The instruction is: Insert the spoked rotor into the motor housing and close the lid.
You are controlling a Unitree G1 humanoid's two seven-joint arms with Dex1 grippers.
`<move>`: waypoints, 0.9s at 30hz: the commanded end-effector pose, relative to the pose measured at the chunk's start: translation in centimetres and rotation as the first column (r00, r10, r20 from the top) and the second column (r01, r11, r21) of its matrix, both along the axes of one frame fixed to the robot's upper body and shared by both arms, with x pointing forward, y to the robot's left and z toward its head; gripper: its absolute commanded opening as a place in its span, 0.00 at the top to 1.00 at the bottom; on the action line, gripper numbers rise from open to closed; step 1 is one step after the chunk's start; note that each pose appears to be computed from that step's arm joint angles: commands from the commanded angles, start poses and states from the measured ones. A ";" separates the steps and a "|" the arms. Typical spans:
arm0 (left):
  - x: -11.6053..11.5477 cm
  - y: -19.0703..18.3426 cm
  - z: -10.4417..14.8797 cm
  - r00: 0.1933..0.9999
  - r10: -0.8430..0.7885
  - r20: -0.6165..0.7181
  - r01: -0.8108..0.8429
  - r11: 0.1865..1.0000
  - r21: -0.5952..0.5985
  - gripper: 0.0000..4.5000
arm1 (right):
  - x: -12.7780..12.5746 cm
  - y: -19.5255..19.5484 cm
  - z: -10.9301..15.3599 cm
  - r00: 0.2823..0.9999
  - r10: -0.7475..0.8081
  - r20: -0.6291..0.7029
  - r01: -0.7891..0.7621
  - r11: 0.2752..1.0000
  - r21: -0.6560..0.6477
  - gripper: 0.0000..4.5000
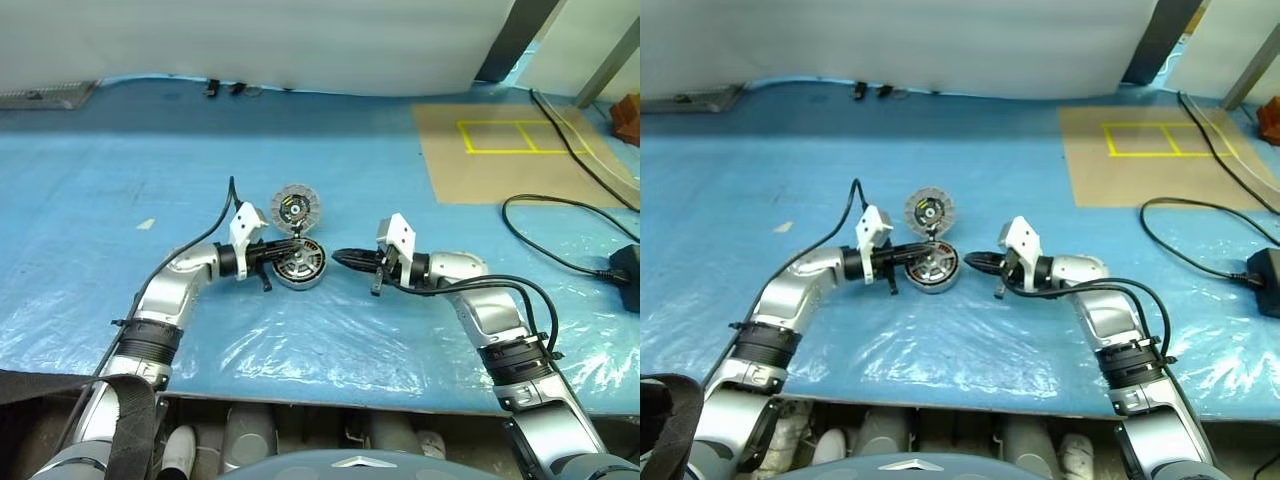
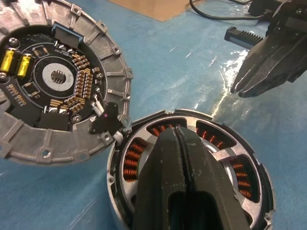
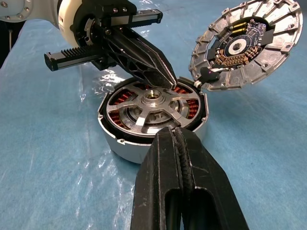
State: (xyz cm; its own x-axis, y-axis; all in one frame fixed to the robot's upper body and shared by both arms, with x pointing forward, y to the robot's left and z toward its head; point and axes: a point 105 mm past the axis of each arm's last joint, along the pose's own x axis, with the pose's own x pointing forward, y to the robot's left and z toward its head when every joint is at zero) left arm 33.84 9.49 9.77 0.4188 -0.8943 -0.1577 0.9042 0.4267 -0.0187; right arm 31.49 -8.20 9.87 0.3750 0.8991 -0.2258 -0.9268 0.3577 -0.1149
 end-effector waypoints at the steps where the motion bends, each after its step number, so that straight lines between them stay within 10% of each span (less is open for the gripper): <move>1: -0.2 -0.5 0.9 0.999 -0.042 0.027 0.042 0.999 0.003 0.99 | 0.1 0.5 1.1 0.999 0.024 0.042 -0.025 1.000 0.011 1.00; 11: -1.7 -0.9 -1.8 0.989 -0.150 0.008 0.144 0.965 0.217 0.99 | 0.2 0.7 1.1 0.999 0.026 0.044 -0.026 1.000 0.012 1.00; 27: 0.1 2.1 3.4 0.995 0.045 0.086 -0.035 0.993 -0.112 0.99 | 0.3 0.7 1.3 0.999 0.007 0.041 -0.009 0.999 0.049 1.00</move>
